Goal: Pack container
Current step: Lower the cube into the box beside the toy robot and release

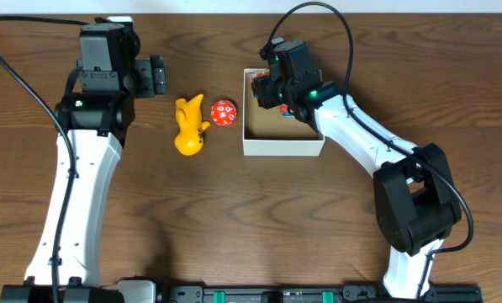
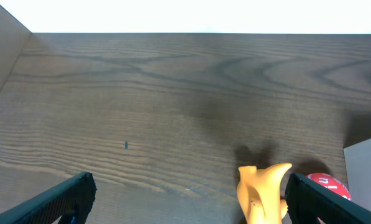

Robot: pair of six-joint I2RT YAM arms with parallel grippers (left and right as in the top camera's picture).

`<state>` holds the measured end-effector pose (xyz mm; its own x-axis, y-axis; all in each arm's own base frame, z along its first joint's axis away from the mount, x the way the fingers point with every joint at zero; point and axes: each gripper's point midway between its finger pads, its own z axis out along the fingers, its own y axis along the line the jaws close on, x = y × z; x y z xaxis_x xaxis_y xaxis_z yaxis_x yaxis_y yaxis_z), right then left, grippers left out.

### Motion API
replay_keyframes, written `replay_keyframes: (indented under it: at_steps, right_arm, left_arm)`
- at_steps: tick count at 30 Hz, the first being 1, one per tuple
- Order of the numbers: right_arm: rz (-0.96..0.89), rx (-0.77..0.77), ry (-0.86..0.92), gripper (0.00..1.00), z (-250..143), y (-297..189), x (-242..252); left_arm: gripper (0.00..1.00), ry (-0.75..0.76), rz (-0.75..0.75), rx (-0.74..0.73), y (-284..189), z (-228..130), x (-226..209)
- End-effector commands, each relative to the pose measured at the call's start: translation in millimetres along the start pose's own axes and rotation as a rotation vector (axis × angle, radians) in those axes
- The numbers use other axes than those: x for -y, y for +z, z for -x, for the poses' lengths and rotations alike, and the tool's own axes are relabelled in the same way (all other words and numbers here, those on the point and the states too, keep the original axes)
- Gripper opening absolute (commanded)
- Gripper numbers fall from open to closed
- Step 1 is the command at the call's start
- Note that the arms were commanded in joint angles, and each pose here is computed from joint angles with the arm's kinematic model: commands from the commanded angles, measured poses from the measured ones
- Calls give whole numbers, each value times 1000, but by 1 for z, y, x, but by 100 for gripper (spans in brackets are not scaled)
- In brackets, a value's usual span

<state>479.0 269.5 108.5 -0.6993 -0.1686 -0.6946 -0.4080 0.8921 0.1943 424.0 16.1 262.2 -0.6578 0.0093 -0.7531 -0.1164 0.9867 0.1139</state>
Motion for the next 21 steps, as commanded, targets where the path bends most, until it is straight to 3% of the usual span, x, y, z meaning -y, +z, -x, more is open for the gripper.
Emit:
replay_keyframes:
  at_steps: [1, 13, 21]
  right_arm:
    - [-3, 1, 7, 53, 1, 5, -1]
    - [-4, 1, 7, 73, 1, 5, -1]
    - [-16, 4, 7, 74, 2, 5, 2]
  left_arm:
    - [98, -2, 15, 22, -6, 8, -5]
    - [98, -2, 15, 22, -6, 8, -5]
    - [98, -2, 15, 22, -6, 8, -5]
